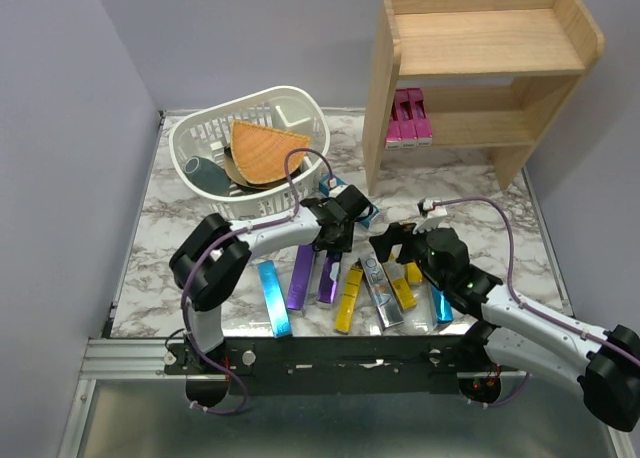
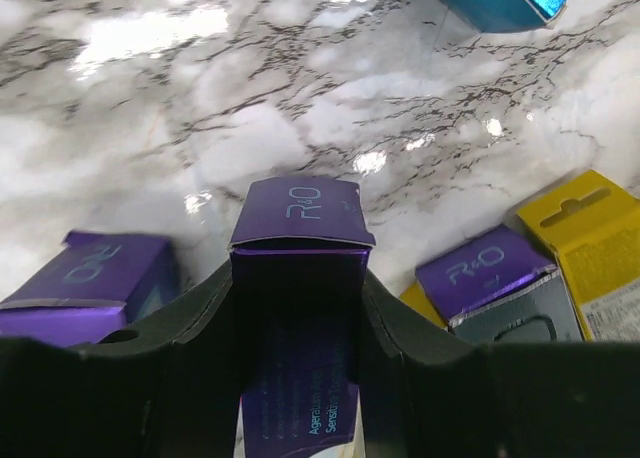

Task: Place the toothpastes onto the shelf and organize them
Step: Pick up the toothpaste from the center of the board, then place the toothpaste on the shelf.

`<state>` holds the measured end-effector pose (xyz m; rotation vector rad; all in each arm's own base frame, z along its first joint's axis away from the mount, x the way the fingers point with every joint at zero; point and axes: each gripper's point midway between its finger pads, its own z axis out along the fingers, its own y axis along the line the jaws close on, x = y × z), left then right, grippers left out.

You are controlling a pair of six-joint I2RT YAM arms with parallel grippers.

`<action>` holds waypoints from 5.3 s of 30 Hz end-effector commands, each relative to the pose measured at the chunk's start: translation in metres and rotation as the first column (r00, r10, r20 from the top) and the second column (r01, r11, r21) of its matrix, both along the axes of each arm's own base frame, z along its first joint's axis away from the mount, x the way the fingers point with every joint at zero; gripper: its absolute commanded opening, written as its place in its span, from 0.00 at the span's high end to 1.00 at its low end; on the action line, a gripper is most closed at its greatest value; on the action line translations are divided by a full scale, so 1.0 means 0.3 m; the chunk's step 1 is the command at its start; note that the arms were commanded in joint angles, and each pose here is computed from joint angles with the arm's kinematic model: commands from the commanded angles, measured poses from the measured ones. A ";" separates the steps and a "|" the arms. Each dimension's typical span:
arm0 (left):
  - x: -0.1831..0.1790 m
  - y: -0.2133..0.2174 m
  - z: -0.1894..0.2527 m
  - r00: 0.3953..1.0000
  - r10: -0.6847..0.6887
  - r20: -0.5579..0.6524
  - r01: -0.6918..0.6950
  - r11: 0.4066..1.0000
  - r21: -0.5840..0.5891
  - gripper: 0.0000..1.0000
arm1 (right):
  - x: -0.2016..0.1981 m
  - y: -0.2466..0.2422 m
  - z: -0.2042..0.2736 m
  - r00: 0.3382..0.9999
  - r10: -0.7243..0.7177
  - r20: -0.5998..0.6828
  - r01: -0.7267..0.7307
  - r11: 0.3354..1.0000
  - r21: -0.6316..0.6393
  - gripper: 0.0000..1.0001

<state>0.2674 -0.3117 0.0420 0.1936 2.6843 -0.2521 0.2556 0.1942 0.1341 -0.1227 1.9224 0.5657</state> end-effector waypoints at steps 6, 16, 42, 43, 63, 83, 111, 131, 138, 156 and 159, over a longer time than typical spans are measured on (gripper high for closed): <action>0.099 0.106 0.368 0.930 0.306 0.204 -0.216 0.903 -0.371 0.62 | -0.074 0.097 0.087 0.972 0.196 0.129 -0.211 0.970 0.118 0.01; 0.133 0.161 0.539 0.800 0.583 0.140 -0.315 0.608 -0.729 0.62 | -0.182 0.176 0.197 0.874 0.368 0.317 -0.435 0.883 0.175 0.00; 0.110 0.158 0.650 0.742 0.670 -0.024 -0.258 0.253 -0.933 0.62 | -0.180 0.285 0.152 0.916 0.321 0.239 -0.365 0.915 0.170 0.08; 0.108 0.156 0.659 0.742 0.669 -0.027 -0.250 0.240 -0.938 0.62 | -0.176 0.281 0.155 0.920 0.307 0.242 -0.352 0.920 0.174 0.09; 0.066 0.180 0.656 0.745 0.667 -0.003 -0.216 0.238 -0.947 0.38 | -0.156 0.216 0.230 0.938 0.205 0.279 -0.250 0.958 0.139 0.62; -0.012 0.754 1.102 0.481 0.464 0.744 -0.263 0.886 -0.383 0.01 | -0.065 -0.131 0.432 0.966 -0.144 0.215 0.175 0.976 -0.131 0.77; 0.026 0.787 1.004 0.420 0.352 0.836 -0.165 0.936 -0.311 0.01 | 0.500 -0.768 0.619 0.818 -0.456 0.349 0.534 0.828 -0.170 0.78; 0.042 0.802 0.975 0.407 0.342 0.847 -0.198 0.938 -0.284 0.01 | 0.697 -1.016 0.465 0.842 -0.420 0.339 0.524 0.785 -0.330 0.58; 0.039 0.812 0.979 0.390 0.346 0.853 -0.204 0.936 -0.286 0.01 | 0.680 -1.070 0.492 0.786 -0.509 0.349 0.610 0.728 -0.312 0.32; 0.029 0.832 0.989 0.362 0.351 0.864 -0.216 0.933 -0.289 0.01 | 0.666 -1.128 0.493 0.720 -0.602 0.345 0.692 0.660 -0.291 0.51; 0.028 0.835 0.991 0.358 0.351 0.865 -0.218 0.932 -0.288 0.01 | 0.677 -1.138 0.485 0.717 -0.606 0.344 0.696 0.651 -0.303 0.52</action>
